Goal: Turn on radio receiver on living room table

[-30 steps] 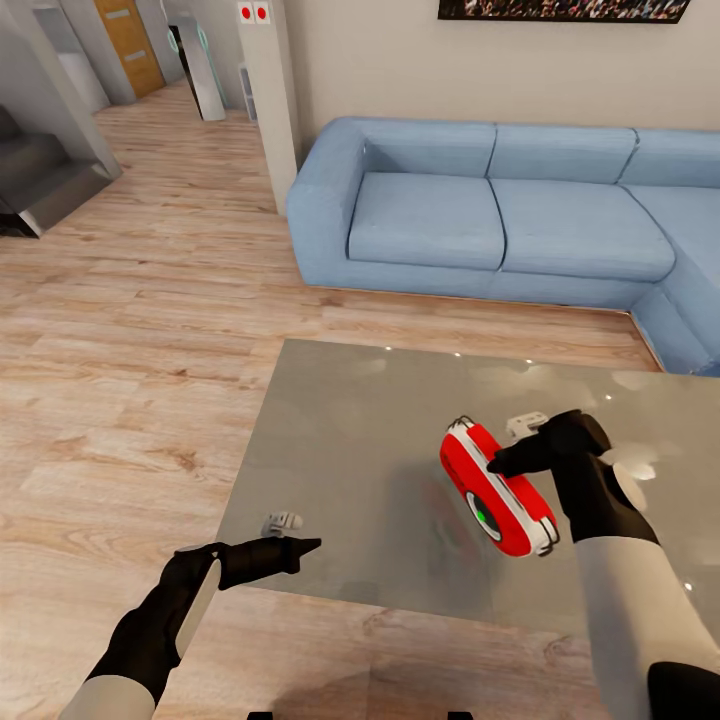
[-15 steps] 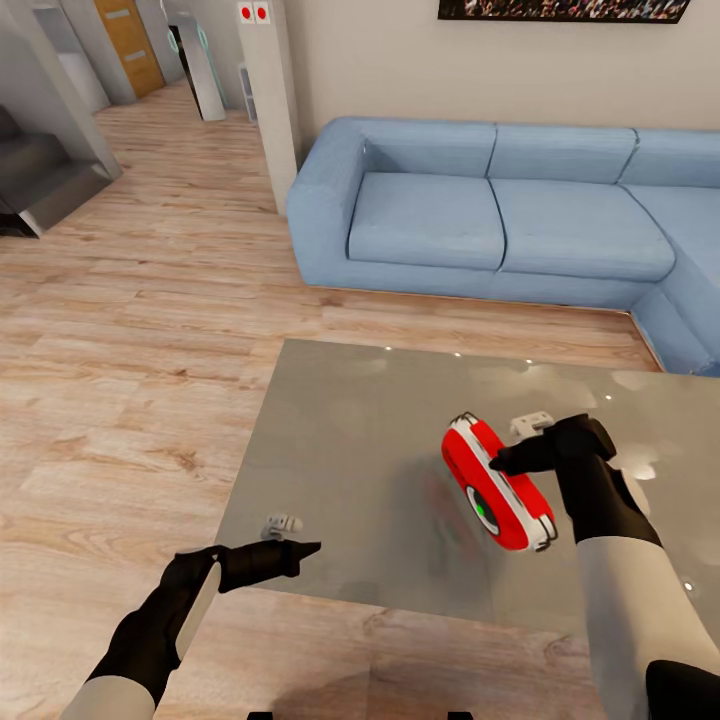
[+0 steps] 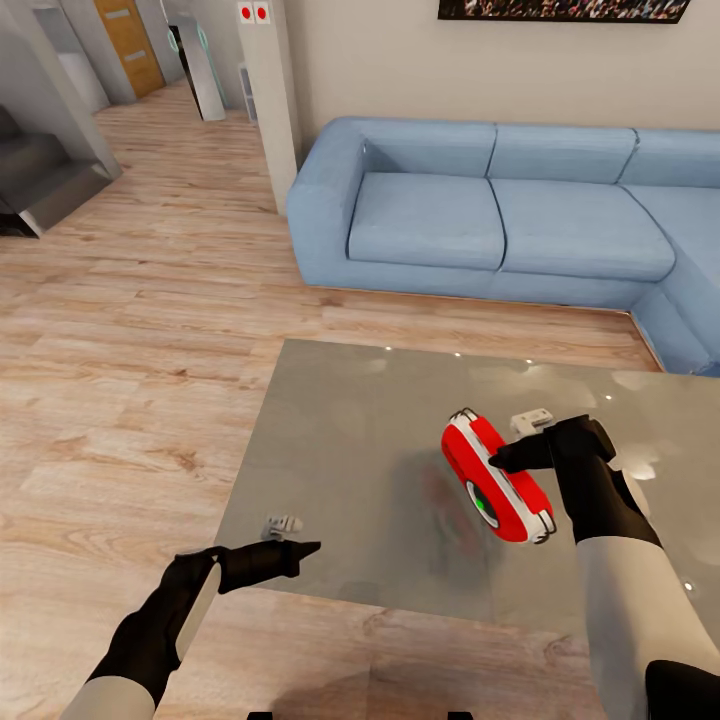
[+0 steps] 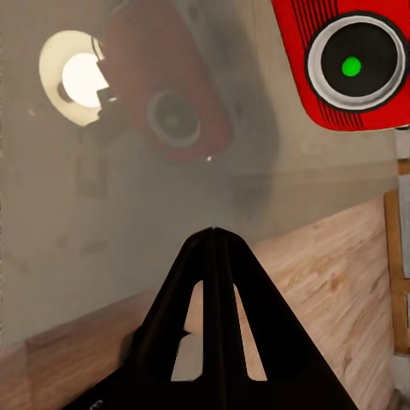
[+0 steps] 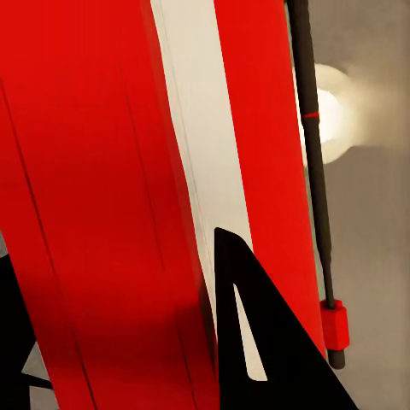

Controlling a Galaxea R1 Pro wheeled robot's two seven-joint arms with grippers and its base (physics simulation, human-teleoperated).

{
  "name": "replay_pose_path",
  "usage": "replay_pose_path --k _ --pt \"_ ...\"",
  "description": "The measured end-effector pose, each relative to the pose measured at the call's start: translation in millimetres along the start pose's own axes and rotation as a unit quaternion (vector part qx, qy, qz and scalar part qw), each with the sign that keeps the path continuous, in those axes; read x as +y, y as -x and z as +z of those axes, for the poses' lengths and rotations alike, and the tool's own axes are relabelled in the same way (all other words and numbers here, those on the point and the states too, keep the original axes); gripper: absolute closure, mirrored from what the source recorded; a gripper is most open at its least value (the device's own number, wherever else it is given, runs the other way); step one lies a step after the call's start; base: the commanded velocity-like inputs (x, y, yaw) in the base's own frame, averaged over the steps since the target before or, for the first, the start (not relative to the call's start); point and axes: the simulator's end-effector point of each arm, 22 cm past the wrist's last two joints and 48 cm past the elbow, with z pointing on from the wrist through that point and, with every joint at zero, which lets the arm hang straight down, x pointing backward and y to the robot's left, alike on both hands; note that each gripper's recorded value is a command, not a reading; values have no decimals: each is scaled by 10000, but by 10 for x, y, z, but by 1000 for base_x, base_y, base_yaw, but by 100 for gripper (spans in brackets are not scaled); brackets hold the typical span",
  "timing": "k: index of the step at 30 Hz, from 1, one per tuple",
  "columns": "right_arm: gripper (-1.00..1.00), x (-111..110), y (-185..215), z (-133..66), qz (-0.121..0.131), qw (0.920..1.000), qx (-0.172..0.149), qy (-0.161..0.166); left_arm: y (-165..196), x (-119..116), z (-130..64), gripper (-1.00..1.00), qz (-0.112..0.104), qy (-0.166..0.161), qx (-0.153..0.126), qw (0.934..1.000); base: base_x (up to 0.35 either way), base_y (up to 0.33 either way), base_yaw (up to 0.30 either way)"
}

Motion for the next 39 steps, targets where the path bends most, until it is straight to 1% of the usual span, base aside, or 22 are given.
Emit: replay_pose_path --k 18,25,39 --pt "100 10 3 3 -8 10000 -2 7 -24 17 9 100 -1 0 -19 10000 0 0 0" --pt "100 -40 0 6 -16 9999 4 -110 -24 15 12 100 -2 0 -20 10000 0 0 0" --pt "100 -47 3 6 -9 9999 -3 -125 -24 13 12 100 -3 -4 -20 10000 0 0 0"
